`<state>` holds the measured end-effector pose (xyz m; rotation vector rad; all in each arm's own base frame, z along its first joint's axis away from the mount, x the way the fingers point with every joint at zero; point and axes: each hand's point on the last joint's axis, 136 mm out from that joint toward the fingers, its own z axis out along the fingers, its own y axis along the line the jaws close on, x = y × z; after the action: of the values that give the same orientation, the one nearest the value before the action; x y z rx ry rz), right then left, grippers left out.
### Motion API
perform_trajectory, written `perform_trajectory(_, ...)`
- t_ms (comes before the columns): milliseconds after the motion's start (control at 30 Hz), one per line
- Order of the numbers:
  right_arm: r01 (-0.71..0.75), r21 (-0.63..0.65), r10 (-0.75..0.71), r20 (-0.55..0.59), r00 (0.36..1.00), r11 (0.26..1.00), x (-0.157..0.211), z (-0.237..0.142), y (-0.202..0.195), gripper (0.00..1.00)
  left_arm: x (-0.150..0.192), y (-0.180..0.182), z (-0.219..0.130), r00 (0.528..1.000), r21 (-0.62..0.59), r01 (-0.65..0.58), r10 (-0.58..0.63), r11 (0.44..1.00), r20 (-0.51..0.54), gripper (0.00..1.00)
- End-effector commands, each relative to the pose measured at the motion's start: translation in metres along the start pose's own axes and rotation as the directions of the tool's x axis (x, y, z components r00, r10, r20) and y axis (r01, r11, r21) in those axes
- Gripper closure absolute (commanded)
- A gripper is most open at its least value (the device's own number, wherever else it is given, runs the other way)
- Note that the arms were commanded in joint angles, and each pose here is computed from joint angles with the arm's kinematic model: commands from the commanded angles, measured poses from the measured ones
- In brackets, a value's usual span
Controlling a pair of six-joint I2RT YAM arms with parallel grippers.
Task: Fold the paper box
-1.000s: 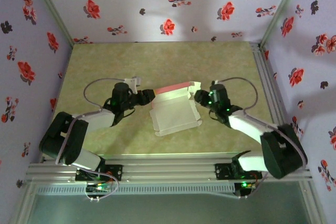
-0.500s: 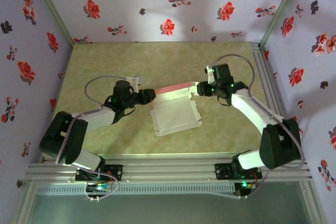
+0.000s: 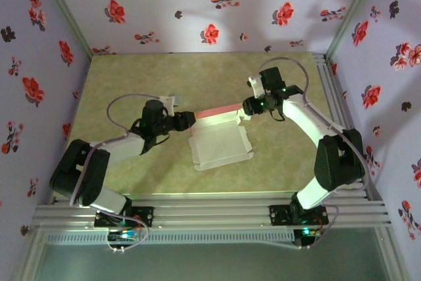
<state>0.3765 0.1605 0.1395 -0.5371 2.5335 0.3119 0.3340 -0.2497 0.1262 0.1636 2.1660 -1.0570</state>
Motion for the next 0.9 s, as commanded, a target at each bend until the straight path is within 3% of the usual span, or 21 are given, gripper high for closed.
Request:
perform_trajectory(0, 0.02, -0.046, -0.021, -0.034, 0.999, 0.999, 0.002, 0.001, 0.006, 0.48, 0.042, 0.021, 0.004, 0.988, -0.072, 0.031, -0.042, 0.997, -0.146, 0.56)
perform_trajectory(467, 0.033, -0.053, -0.035, -0.027, 0.999, 0.998, 0.012, 0.002, 0.028, 0.81, 0.04, 0.021, 0.007, 0.988, -0.072, 0.042, -0.052, 0.997, -0.145, 0.56)
perform_trajectory(700, 0.067, -0.023, -0.067, -0.011, 0.998, 0.997, 0.009, 0.001, 0.043, 0.91, 0.043, 0.022, 0.009, 0.985, -0.08, 0.045, -0.058, 0.996, -0.163, 0.57)
perform_trajectory(867, 0.011, -0.033, -0.01, 0.022, 1.0, 0.999, 0.002, -0.003, 0.05, 0.93, 0.044, 0.023, 0.009, 0.984, -0.083, 0.048, -0.061, 0.995, -0.167, 0.57)
